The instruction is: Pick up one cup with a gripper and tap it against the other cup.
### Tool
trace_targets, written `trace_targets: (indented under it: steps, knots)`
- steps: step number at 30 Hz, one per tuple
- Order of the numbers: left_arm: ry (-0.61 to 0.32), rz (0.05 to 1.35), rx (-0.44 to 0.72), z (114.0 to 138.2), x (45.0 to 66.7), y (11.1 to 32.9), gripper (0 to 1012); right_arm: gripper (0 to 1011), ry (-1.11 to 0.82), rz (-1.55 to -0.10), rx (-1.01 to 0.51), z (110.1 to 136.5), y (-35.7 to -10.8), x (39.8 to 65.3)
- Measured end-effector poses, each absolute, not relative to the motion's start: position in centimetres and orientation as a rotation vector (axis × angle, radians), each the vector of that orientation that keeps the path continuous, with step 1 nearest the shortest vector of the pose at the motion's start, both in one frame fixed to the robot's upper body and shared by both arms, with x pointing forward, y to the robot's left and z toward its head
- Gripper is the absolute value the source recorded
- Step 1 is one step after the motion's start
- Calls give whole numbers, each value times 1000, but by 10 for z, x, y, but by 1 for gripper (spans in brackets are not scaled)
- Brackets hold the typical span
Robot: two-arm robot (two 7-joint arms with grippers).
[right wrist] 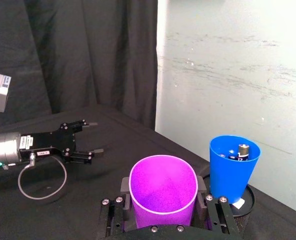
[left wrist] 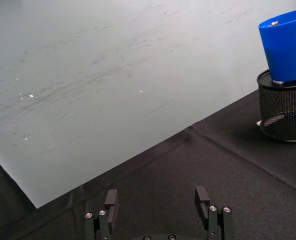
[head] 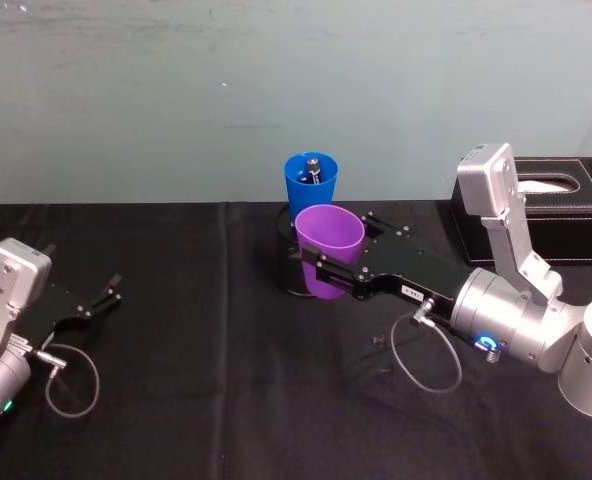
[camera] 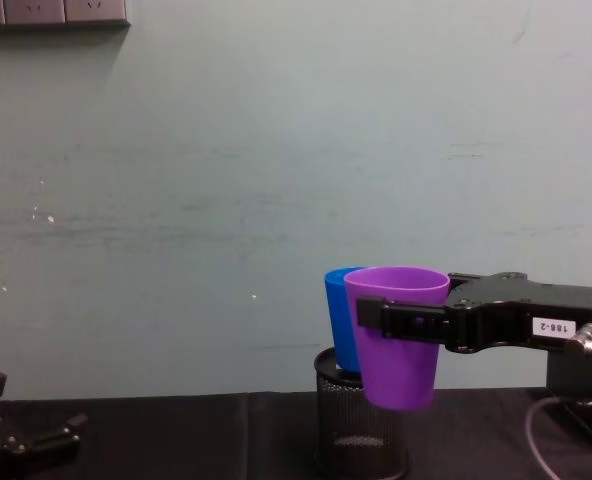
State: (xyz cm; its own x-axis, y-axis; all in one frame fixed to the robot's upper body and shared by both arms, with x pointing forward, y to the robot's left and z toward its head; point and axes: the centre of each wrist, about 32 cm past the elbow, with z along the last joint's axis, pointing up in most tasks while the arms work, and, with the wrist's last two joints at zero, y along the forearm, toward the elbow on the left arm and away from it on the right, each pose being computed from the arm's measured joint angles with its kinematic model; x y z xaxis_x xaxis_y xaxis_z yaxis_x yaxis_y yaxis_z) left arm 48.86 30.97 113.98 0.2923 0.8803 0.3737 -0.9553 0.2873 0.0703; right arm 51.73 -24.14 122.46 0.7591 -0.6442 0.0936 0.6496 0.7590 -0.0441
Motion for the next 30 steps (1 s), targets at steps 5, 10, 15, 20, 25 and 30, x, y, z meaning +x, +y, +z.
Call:
trace_targets:
  steps: [5, 10, 15, 20, 25, 30]
  knots:
    - [-285, 1248, 304, 1140, 489, 310, 1000, 731, -74, -705, -75, 1225, -241, 517]
    - [-285, 1248, 304, 1140, 489, 310, 1000, 731, -74, -705, -75, 1225, -241, 517]
    - [-285, 1248, 304, 1140, 489, 310, 1000, 731, -74, -705, -75, 1225, -241, 517]
    - [-285, 1248, 304, 1140, 489, 310, 1000, 731, -74, -705, -75, 1225, -241, 517]
    - [-285, 1248, 304, 1140, 489, 310, 1000, 731, -74, -705, -75, 1225, -241, 517]
    - [-285, 1248, 304, 1140, 489, 310, 1000, 731, -74, -705, -75, 1225, -241, 517]
